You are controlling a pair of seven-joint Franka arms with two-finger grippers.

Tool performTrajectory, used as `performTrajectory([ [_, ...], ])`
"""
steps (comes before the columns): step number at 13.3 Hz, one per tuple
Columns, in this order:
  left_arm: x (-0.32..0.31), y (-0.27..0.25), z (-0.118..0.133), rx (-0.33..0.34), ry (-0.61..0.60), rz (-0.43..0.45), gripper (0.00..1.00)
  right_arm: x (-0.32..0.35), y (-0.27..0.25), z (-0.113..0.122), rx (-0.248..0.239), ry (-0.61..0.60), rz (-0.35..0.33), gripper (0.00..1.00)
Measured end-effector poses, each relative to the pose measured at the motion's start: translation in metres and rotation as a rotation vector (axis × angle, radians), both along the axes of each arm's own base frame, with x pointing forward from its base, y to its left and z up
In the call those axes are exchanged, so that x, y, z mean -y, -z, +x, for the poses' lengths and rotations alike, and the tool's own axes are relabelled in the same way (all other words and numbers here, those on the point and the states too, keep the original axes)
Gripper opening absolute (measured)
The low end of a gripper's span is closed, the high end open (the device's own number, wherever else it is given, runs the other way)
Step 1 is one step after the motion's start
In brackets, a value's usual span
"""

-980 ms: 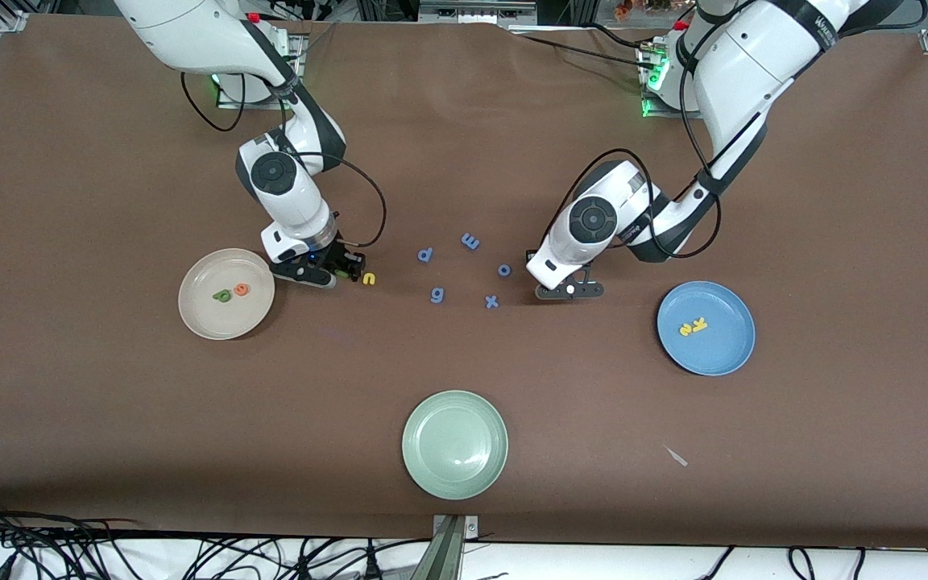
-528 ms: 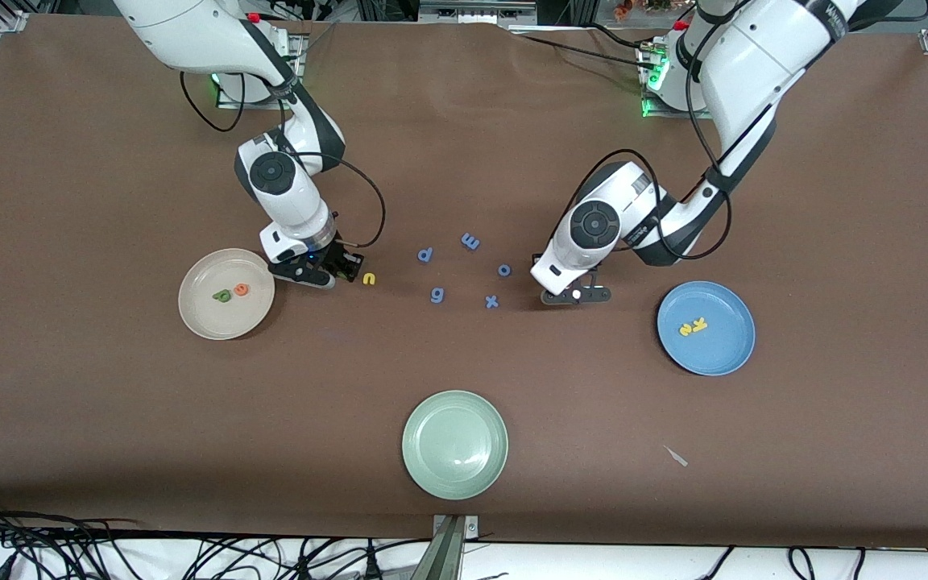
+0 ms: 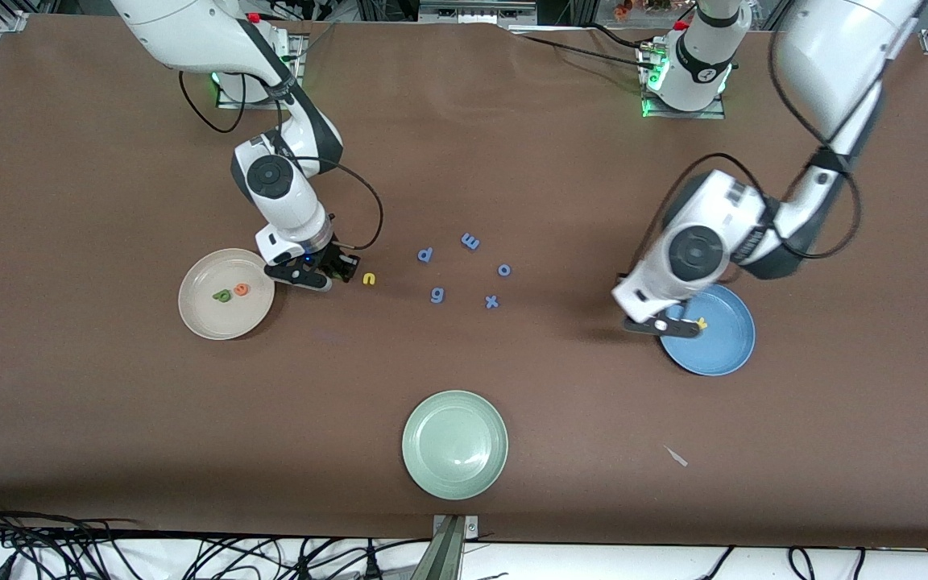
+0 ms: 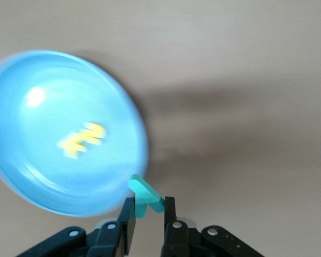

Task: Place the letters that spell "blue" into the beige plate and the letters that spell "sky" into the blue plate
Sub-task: 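Drop y in blue plate with the left gripper while the right gripper drops l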

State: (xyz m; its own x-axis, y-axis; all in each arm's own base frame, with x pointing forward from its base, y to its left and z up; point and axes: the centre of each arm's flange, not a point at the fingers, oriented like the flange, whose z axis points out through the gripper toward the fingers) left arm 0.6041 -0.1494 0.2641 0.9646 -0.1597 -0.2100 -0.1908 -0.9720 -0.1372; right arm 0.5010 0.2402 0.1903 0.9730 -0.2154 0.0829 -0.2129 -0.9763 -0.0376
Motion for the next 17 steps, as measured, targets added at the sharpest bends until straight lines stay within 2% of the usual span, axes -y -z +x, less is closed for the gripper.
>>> performTrajectory([
  [3, -0.078, 0.018, 0.015, -0.019, 0.085, 0.009, 0.26, 0.053, -0.036, 0.023, -0.027, -0.112, -0.084, 0.36],
  [5, -0.096, 0.031, 0.016, -0.036, 0.091, -0.008, 0.29, 0.092, -0.051, 0.032, -0.046, -0.184, -0.122, 0.36],
  [7, -0.089, 0.028, 0.017, -0.028, 0.104, -0.016, 0.49, 0.126, -0.044, 0.031, -0.057, -0.230, -0.142, 0.36],
  [8, -0.083, 0.017, 0.021, -0.009, 0.111, -0.019, 0.60, 0.136, -0.037, 0.027, -0.051, -0.239, -0.143, 0.40],
  [9, -0.075, -0.001, 0.027, 0.015, 0.119, -0.018, 0.69, 0.141, -0.032, 0.022, -0.049, -0.240, -0.143, 0.41],
  [12, -0.056, -0.087, 0.043, 0.083, 0.123, 0.013, 0.99, 0.133, -0.030, 0.018, -0.046, -0.220, -0.134, 0.69],
  [13, -0.050, -0.121, 0.047, 0.098, 0.118, 0.023, 1.00, 0.120, -0.031, 0.016, -0.041, -0.198, -0.124, 0.74],
  [17, -0.060, -0.242, 0.057, 0.180, 0.042, 0.035, 1.00, 0.022, -0.045, 0.007, 0.005, -0.043, -0.042, 0.74],
])
